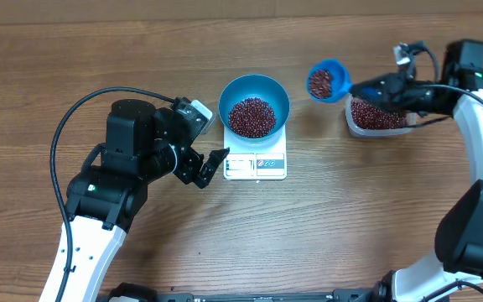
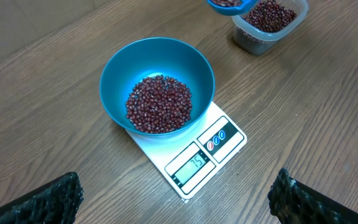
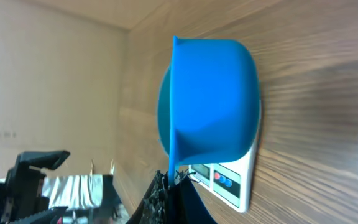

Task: Scoop item into bowl and weigh 150g on scale
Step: 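Carry the filled scoop leftward over the teal bowl with the right gripper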

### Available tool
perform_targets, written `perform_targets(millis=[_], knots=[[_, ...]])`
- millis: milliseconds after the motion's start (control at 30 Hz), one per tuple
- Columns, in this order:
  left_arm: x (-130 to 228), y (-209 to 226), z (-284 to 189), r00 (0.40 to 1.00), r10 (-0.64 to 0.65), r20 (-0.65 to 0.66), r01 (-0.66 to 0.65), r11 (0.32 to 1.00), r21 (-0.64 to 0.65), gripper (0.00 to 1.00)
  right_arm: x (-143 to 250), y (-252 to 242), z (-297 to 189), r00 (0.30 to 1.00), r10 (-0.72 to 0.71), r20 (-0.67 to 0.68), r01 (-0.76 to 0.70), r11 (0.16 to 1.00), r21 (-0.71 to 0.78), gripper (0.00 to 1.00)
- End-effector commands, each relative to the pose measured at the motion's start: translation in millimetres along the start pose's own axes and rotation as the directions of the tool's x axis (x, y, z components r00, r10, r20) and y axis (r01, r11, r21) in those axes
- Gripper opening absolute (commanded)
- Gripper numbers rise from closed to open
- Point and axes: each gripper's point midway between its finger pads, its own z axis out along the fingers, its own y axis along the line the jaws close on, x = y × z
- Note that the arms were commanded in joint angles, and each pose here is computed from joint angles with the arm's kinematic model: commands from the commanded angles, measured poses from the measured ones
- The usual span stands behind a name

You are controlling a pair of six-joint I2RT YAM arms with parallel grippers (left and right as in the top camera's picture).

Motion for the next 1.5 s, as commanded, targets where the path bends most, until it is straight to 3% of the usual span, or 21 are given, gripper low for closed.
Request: perform_targets(millis=[0,333,767,1067,1467], knots=[[-10.2,-1.3,-4.4,1.000,0.000,0.027,0.000,1.000,0.012,1.00,-7.0,32.6,14.8,0.997,-0.080,-0.014,0.079,0.995,-0.055,0.04],[-10.2,-1.3,-4.4,1.000,0.000,0.027,0.000,1.000,0.012,0.99,-0.7,58.8,50.1,0.974,-0.219,-0.052,0.214,0.973,-0.086,0.04],[-10.2,-1.3,-4.4,1.000,0.000,0.027,0.000,1.000,0.012,0.99,1.1,80.1,68.5,0.912,-0.408,-0.049,0.411,0.900,0.144,0.04],[-10.2,-1.3,-4.4,1.000,0.000,0.027,0.000,1.000,0.012,0.99,8.6,88.5,78.8,0.887,-0.456,-0.073,0.461,0.864,0.201,0.04],[-10.2,-1.3,-4.4,1.000,0.000,0.027,0.000,1.000,0.012,1.00,24.2,81.4,110.7,0.804,-0.563,-0.190,0.584,0.689,0.428,0.04]])
